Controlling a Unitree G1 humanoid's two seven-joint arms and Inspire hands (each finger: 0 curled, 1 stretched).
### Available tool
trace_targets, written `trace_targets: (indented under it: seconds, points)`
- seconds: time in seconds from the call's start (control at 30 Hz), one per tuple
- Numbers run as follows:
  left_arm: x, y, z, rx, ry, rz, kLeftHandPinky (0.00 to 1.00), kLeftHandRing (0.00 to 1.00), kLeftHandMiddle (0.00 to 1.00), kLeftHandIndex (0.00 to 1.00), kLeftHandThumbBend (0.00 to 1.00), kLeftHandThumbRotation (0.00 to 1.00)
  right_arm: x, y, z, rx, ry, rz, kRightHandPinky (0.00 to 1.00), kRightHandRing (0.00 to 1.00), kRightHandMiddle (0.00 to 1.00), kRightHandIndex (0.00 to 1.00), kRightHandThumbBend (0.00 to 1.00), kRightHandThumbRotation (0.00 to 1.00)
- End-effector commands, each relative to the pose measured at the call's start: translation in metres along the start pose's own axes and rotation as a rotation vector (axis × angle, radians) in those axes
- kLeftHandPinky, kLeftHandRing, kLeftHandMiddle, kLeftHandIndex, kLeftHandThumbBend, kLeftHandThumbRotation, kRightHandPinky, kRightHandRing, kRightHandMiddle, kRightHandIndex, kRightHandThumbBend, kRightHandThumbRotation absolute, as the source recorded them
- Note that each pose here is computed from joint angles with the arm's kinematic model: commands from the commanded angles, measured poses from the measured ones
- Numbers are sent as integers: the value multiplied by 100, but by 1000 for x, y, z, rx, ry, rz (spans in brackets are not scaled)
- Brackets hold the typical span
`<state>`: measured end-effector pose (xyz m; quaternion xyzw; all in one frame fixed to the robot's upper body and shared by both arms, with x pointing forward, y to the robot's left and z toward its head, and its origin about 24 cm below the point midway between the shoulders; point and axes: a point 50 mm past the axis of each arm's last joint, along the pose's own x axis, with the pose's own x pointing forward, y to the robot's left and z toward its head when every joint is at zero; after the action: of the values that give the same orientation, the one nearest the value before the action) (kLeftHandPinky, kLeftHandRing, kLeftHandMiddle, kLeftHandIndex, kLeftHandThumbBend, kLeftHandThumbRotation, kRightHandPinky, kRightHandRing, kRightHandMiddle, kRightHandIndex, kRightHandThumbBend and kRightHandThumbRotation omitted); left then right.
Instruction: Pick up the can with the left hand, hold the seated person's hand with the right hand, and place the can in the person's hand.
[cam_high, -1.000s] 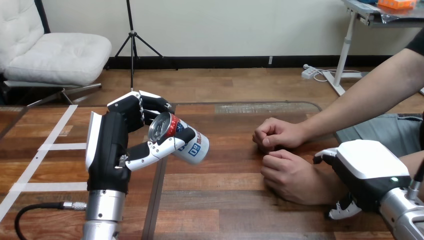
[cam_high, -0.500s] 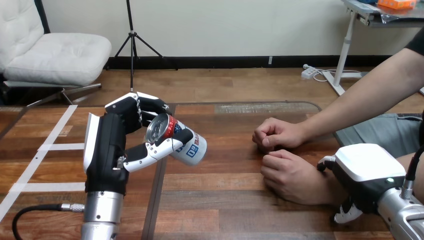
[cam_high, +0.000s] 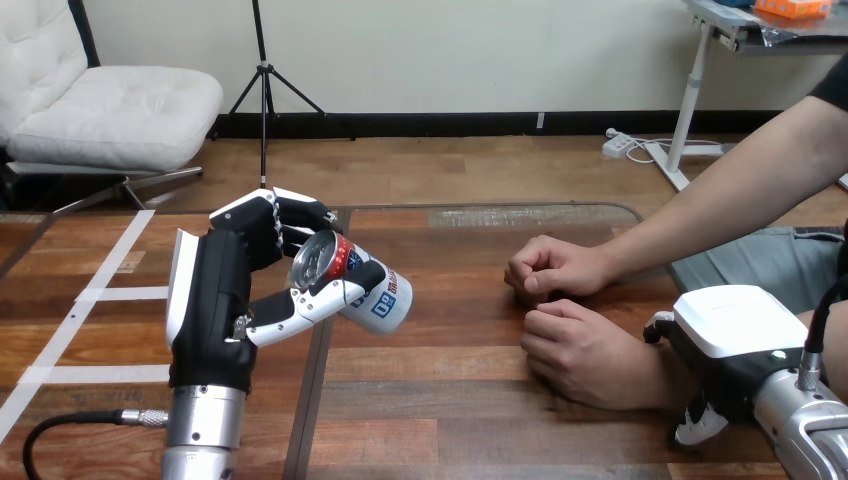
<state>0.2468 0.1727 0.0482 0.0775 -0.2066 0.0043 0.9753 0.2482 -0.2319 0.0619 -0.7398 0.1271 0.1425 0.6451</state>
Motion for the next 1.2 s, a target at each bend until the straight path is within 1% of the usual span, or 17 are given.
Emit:
trace_targets:
  seconds: [0.0,0.2,0.37,0.73,0.93,1.03,1.07,1.17]
  points:
    - [18,4,22,4,-129,11,33,38,43,43,68,0,7,-21,-4,-36,27,-61,100,86,86,80,78,7]
    - [18,4,22,1,-130,10,33,38,43,43,68,0,9,-19,-5,-51,49,-48,100,87,87,82,77,8]
    - [17,4,22,-6,-122,12,33,38,43,43,68,0,11,-18,-6,-45,65,-36,100,87,88,83,76,9]
    - [17,5,21,-1,-123,9,33,38,44,44,67,0,15,-16,-6,-40,77,-18,100,88,88,84,76,12]
    - [17,5,21,-3,-122,8,32,38,44,44,67,0,17,-14,-6,-48,80,-17,99,85,86,82,74,13]
    - [17,5,21,-6,-120,9,32,38,44,44,67,0,18,-13,-6,-51,82,-15,94,84,85,82,72,11]
    - [17,5,21,-7,-120,10,32,38,43,44,67,0,19,-13,-6,-52,82,-13,89,83,84,81,70,10]
    - [17,5,21,-5,-121,10,32,38,43,44,67,0,20,-13,-6,-57,85,-10,80,82,83,80,69,10]
